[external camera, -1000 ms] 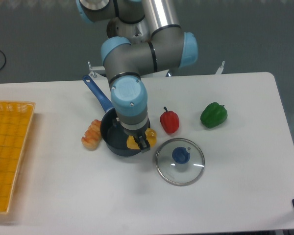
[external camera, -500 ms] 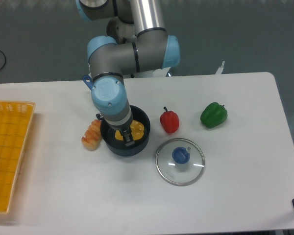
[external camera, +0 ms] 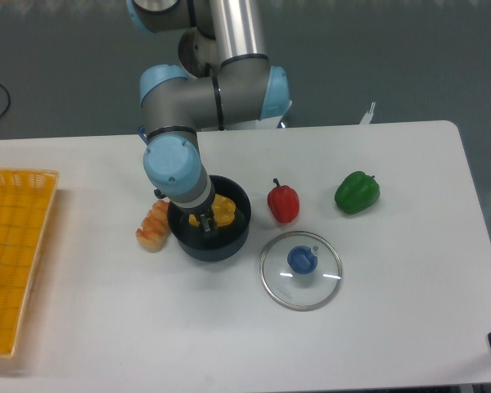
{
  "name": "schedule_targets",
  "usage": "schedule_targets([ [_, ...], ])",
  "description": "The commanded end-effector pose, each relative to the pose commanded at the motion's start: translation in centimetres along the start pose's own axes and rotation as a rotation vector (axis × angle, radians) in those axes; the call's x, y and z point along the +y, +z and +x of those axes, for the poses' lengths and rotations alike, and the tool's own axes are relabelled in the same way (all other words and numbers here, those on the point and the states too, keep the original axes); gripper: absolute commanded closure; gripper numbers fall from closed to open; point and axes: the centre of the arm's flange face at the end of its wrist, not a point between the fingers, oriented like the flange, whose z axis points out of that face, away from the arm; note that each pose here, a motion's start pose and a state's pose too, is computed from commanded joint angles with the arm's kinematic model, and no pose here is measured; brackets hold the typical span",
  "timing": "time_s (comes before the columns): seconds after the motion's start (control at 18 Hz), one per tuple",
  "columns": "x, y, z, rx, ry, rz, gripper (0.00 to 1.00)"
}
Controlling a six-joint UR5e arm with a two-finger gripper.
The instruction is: Place the yellow pepper in the pot
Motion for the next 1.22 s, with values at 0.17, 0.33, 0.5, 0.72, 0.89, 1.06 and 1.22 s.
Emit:
schedule_targets([
  [0.17, -0.1, 0.3, 0.0, 0.004, 0.003, -0.003, 0.37],
  [0.33, -0.5, 0.6, 0.0, 0.005, 0.01, -0.018, 0.37],
  [0.5, -0.7, 0.9, -0.1, 0.011, 0.012, -0.024, 0.36],
  [0.72, -1.5, 1.4, -0.5, -0.011, 0.017, -0.023, 0.36],
  [0.89, -1.6, 2.0, -0.5, -0.001, 0.023, -0.027, 0.36],
  [1.06, -1.6, 2.2, -0.5, 0.002, 0.025, -0.027, 0.35],
  [1.22, -1.6, 2.3, -0.6, 0.004, 0.025, -0.029, 0.34],
])
